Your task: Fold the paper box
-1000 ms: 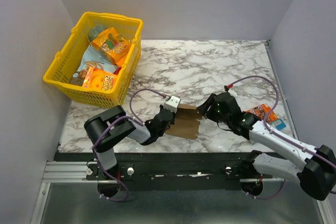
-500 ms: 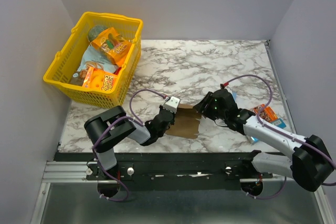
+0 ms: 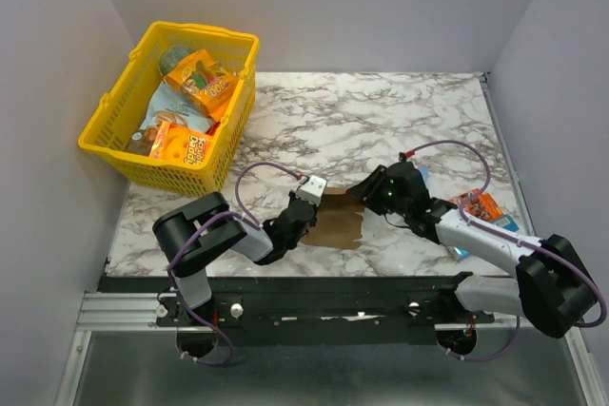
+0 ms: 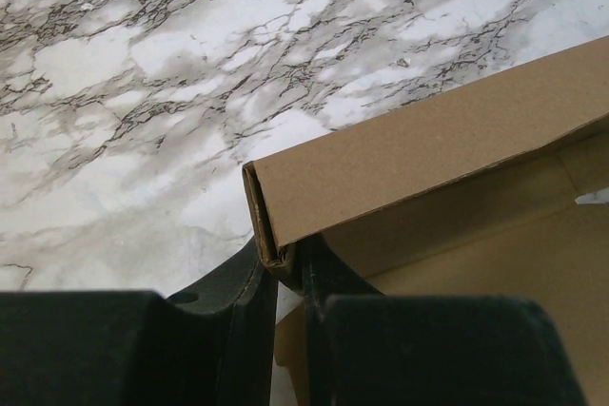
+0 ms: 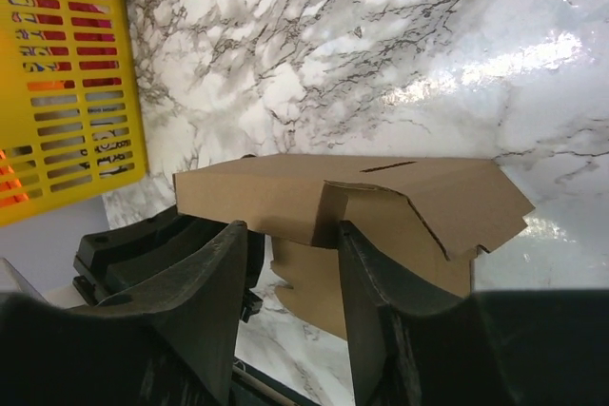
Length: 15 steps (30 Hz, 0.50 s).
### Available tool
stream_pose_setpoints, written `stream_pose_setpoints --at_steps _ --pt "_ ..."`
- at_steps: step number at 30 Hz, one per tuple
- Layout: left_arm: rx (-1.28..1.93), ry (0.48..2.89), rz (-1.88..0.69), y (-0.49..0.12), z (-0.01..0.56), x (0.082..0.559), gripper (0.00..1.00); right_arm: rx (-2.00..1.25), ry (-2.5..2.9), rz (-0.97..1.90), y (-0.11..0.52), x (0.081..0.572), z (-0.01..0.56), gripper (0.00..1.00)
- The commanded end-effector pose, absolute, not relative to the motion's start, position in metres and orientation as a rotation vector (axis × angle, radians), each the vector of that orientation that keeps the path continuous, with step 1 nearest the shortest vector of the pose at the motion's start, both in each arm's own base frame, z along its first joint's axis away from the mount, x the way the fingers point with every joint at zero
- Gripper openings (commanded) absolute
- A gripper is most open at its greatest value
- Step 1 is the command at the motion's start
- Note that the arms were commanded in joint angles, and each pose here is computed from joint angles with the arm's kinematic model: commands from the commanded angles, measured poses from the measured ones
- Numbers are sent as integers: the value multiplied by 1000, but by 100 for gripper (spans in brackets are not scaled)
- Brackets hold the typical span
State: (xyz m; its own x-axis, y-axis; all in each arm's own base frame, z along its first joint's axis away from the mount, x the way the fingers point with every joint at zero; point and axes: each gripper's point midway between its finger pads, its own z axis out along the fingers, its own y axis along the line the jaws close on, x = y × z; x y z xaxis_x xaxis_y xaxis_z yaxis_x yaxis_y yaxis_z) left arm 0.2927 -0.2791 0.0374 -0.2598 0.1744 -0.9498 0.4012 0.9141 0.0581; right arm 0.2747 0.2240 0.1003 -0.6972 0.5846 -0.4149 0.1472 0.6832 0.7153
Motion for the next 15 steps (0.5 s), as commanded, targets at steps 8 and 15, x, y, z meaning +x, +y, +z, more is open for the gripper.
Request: stream_pose_setpoints --at_steps 8,15 --pt "451 1825 -194 -277 39 287 21 670 2142 1111 240 289 107 32" --pt "451 1825 -191 -278 40 287 21 716 2120 1145 238 289 109 13"
